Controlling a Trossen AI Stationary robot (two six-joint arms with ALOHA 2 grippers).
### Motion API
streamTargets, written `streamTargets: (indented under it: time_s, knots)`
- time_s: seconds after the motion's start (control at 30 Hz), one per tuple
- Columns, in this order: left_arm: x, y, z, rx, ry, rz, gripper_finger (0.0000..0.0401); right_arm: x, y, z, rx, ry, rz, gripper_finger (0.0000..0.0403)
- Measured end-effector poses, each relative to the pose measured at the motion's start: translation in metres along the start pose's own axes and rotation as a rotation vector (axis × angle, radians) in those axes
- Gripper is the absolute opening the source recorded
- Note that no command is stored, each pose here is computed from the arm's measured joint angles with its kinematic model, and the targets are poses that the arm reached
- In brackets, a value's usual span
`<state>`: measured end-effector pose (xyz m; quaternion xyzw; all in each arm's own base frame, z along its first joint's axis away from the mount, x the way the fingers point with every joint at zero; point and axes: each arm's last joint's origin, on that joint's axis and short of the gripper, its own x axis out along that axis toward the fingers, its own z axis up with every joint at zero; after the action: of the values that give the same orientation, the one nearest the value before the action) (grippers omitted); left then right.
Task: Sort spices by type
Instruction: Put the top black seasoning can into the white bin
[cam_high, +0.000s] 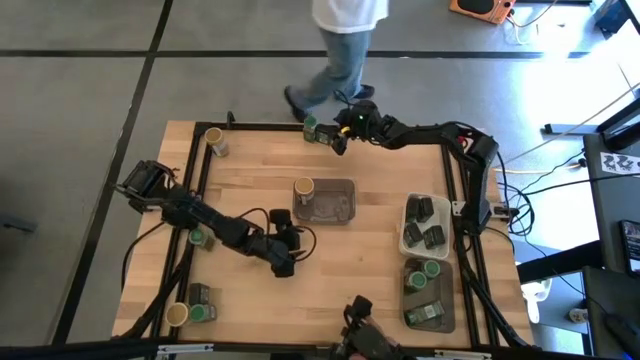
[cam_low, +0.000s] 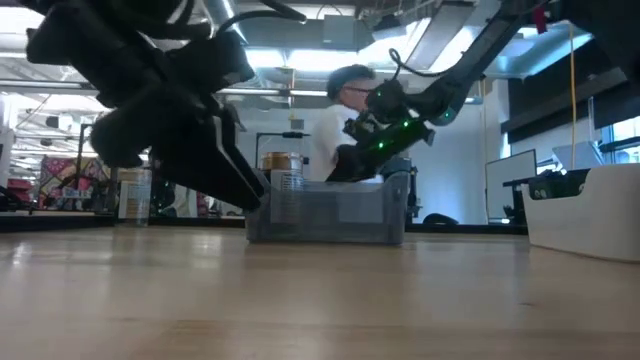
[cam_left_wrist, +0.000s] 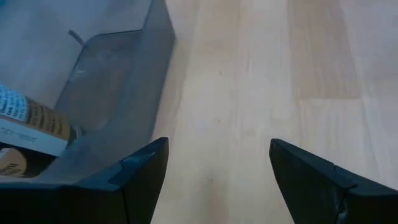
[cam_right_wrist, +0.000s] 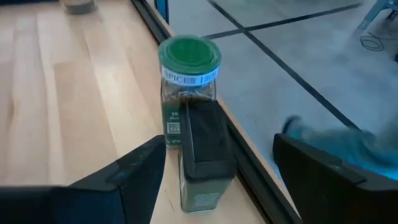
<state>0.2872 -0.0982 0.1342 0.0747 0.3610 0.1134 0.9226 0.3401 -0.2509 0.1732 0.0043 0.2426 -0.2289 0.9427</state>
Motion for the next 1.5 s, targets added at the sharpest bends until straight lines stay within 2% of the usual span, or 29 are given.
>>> streamTargets:
  time_s: [0.23, 0.47, 0.6, 0.67, 0.83, 0.87, 1.03, 1.17, 1.37, 1.5]
  knots:
    - [0.004, 0.007, 0.002, -0.021, 0.0, 0.019, 0.0279, 0.018, -0.003, -0.015, -0.025, 0.051, 0.004, 0.0296]
    - [0.006, 0.01, 0.002, -0.027, 0.003, 0.028, 0.0279, 0.028, -0.005, -0.005, -0.024, 0.073, 0.02, 0.0288]
    - [0.006, 0.011, 0.002, -0.026, 0.006, 0.028, 0.0279, 0.038, -0.006, -0.007, -0.021, 0.124, 0.029, 0.0243]
    - [0.006, 0.01, 0.002, -0.025, 0.006, 0.028, 0.0279, 0.041, -0.006, -0.009, -0.036, 0.169, 0.034, 0.021]
    - [0.006, 0.01, 0.002, -0.025, 0.006, 0.028, 0.0279, 0.04, -0.005, -0.007, -0.047, 0.18, 0.039, 0.0118]
    - [0.005, 0.01, 0.002, -0.025, 0.006, 0.027, 0.0279, 0.036, -0.005, -0.005, -0.053, 0.192, 0.039, 0.0117]
    - [0.005, 0.01, 0.002, -0.04, 0.006, 0.026, 0.0279, 0.003, 0.005, 0.028, -0.087, 0.199, 0.045, 0.0117]
    - [0.003, 0.006, 0.001, -0.035, 0.003, 0.017, 0.0279, -0.036, 0.035, 0.059, -0.144, 0.233, 0.019, 0.0117]
    - [-0.002, -0.004, 0.0, -0.014, -0.008, -0.012, 0.0279, -0.122, 0.094, 0.1, -0.232, 0.243, -0.072, 0.0117]
    - [-0.006, -0.011, -0.002, -0.002, -0.016, -0.033, 0.0279, -0.19, 0.133, 0.116, -0.219, 0.19, -0.112, 0.0119]
